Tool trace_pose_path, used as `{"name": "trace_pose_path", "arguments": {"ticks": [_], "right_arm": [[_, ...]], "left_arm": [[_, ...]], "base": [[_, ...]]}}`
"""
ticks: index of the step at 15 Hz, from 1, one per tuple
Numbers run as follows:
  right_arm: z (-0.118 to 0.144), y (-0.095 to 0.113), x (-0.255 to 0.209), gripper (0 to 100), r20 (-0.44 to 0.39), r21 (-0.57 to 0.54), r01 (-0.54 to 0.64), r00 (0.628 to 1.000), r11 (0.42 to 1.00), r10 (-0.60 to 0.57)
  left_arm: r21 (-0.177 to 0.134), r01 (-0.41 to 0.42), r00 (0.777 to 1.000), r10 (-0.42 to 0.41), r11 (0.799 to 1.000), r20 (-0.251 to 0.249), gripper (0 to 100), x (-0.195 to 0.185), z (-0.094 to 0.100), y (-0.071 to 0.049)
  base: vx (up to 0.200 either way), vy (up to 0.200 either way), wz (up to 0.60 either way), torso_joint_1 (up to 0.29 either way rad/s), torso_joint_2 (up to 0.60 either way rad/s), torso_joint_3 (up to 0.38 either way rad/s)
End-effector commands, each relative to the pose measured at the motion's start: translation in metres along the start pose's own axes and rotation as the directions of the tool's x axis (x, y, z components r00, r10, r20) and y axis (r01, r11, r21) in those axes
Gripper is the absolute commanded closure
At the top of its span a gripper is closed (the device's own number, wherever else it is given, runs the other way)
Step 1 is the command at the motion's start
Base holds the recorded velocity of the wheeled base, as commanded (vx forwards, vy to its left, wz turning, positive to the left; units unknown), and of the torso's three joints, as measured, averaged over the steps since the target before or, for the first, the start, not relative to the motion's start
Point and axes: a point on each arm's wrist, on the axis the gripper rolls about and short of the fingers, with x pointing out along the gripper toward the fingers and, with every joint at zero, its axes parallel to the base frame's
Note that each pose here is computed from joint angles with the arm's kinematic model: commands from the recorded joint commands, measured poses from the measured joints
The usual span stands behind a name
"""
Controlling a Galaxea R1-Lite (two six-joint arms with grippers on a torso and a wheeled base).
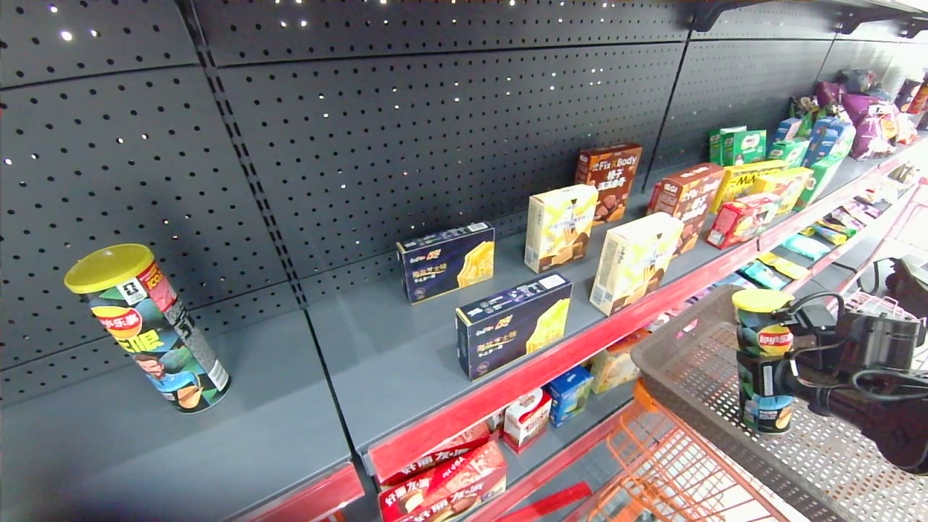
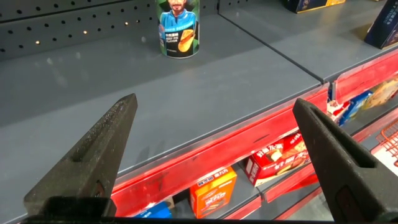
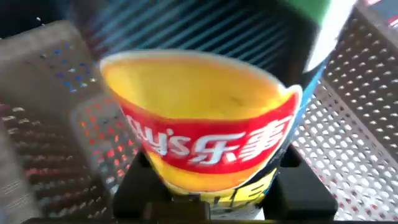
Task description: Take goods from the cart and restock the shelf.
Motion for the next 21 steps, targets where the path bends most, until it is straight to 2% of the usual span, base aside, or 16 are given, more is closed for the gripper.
{"name": "trace_pose_path", "arguments": {"ticks": [1, 3, 5, 8, 11, 14, 17, 19, 21], "right_arm": [[0.026, -0.002, -0.037, 100, 0.101, -0.014, 0.025, 0.995, 1.000, -0.024], [0.034, -0.001, -0.079, 100, 0.096, -0.016, 0.037, 0.995, 0.999, -0.035], [0.044, -0.001, -0.121, 100, 0.117, -0.036, 0.108, 0.988, 0.994, -0.103], [0.052, 0.005, -0.177, 100, 0.264, -0.038, 0.130, 0.957, 0.991, -0.116], [0.033, 0.013, -0.217, 100, 0.339, -0.037, 0.132, 0.934, 0.991, -0.111], [0.025, 0.015, -0.241, 100, 0.413, -0.026, 0.156, 0.901, 0.987, -0.131], [0.024, 0.014, -0.247, 100, 0.432, -0.016, 0.174, 0.889, 0.985, -0.150], [0.022, 0.009, -0.253, 100, 0.437, -0.014, 0.237, 0.875, 0.971, -0.207], [0.021, 0.005, -0.254, 100, 0.426, -0.082, 0.329, 0.865, 0.941, -0.265]], "left_arm": [[0.000, 0.000, 1.000, 0.000, 1.000, -0.001, 0, 0.000, 0.000, 0.000], [0.000, 0.000, 1.000, 0.000, 1.000, -0.001, 0, 0.000, 0.000, 0.000], [0.000, 0.000, 1.000, 0.000, 1.000, -0.001, 0, 0.000, 0.000, 0.000], [0.000, 0.000, 1.000, 0.000, 1.000, -0.001, 0, 0.000, 0.000, 0.000], [0.000, 0.000, 1.000, 0.000, 1.000, -0.001, 0, 0.000, 0.000, 0.000], [0.000, 0.000, 1.000, 0.000, 1.000, -0.001, 0, 0.000, 0.000, 0.000], [0.000, 0.000, 1.000, 0.000, 1.000, -0.001, 0, 0.000, 0.000, 0.000], [0.000, 0.000, 1.000, 0.000, 1.000, -0.001, 0, 0.000, 0.000, 0.000], [0.000, 0.000, 1.000, 0.000, 1.000, -0.001, 0, 0.000, 0.000, 0.000]], "base": [[0.000, 0.000, 0.00, 0.000, 0.00, 0.000], [0.000, 0.000, 0.00, 0.000, 0.00, 0.000], [0.000, 0.000, 0.00, 0.000, 0.00, 0.000], [0.000, 0.000, 0.00, 0.000, 0.00, 0.000], [0.000, 0.000, 0.00, 0.000, 0.00, 0.000], [0.000, 0.000, 0.00, 0.000, 0.00, 0.000], [0.000, 0.000, 0.00, 0.000, 0.00, 0.000], [0.000, 0.000, 0.00, 0.000, 0.00, 0.000], [0.000, 0.000, 0.00, 0.000, 0.00, 0.000]]}}
